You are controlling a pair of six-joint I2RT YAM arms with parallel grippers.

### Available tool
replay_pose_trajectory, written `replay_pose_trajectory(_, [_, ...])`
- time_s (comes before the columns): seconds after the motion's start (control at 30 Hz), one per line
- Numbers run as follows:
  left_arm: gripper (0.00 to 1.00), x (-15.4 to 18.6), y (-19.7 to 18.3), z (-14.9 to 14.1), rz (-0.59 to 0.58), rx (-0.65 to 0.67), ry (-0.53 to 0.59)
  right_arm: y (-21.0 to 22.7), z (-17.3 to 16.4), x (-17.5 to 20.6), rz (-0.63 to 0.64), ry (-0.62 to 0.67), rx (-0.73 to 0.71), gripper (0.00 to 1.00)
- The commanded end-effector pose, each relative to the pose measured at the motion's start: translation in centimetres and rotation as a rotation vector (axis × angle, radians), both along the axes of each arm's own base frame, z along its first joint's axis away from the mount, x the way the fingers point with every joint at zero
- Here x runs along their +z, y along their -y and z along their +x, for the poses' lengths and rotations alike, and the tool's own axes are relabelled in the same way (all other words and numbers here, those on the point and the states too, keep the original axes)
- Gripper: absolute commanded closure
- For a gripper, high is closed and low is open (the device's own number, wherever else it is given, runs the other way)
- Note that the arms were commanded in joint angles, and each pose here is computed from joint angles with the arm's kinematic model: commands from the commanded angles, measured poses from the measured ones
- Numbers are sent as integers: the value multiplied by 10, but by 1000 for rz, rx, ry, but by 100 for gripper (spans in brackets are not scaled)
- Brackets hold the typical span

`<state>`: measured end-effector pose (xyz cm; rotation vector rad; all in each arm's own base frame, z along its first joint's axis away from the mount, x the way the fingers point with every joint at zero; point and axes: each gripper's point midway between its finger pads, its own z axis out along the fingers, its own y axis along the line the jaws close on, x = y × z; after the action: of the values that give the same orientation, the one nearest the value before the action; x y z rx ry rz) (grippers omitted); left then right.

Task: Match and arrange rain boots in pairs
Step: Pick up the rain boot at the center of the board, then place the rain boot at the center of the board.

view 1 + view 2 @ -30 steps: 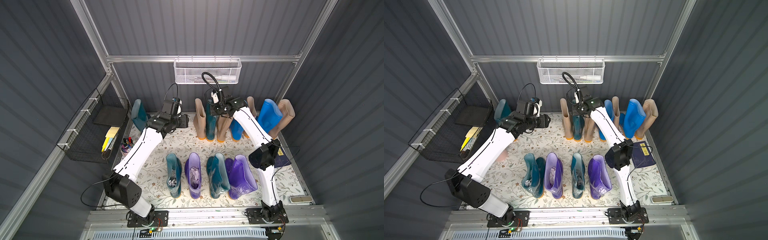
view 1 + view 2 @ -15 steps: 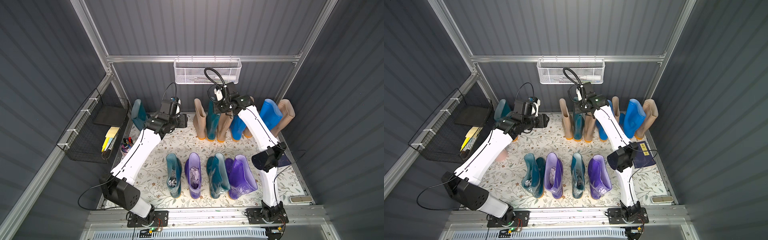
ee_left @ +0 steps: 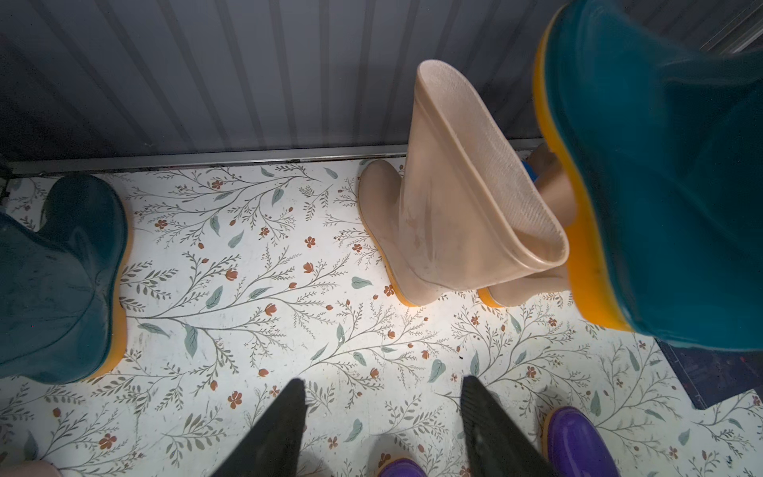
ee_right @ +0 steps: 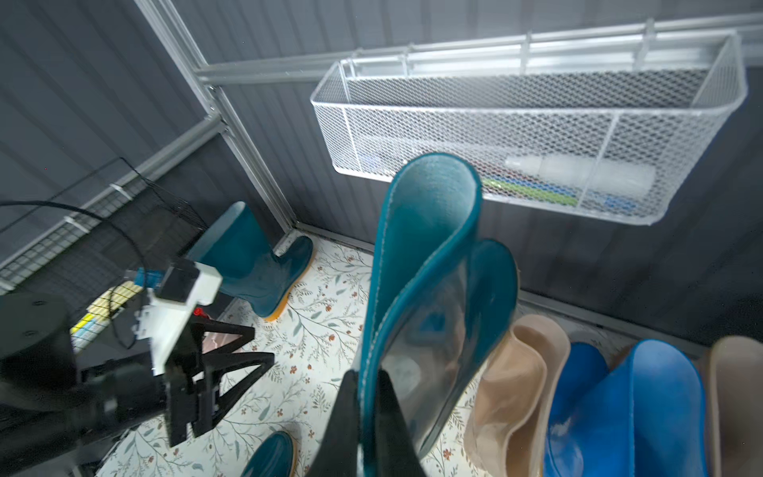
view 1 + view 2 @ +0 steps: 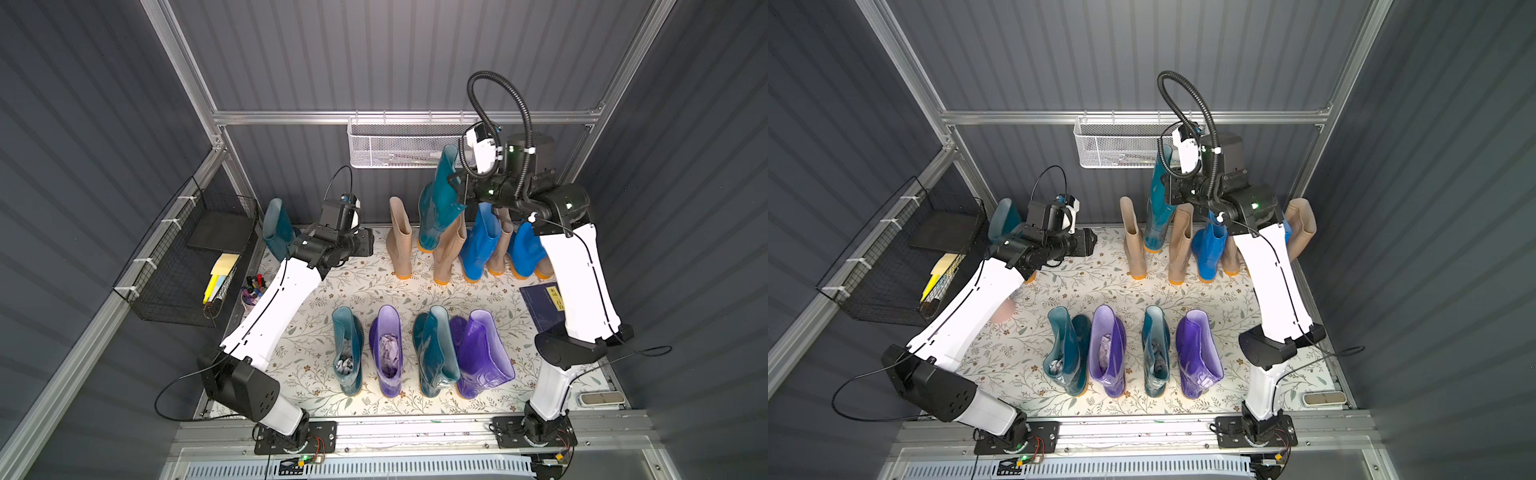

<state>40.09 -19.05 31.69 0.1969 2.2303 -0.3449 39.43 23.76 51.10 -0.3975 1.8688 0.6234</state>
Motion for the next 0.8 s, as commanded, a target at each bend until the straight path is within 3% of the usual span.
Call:
replay_pose_trajectory(0.0, [38,20,-8,-7,25,11,39,-15,-33,58,88,177,139,100])
replay_pose_trajectory(0.5, [37,16,-41,-15,129,142,-7,-77,-98,108,246,309,439,100])
replay_pose_trajectory(0.77, [37,8,-70,-19,170,244,-51,-113,-77,85,263,255,477,100])
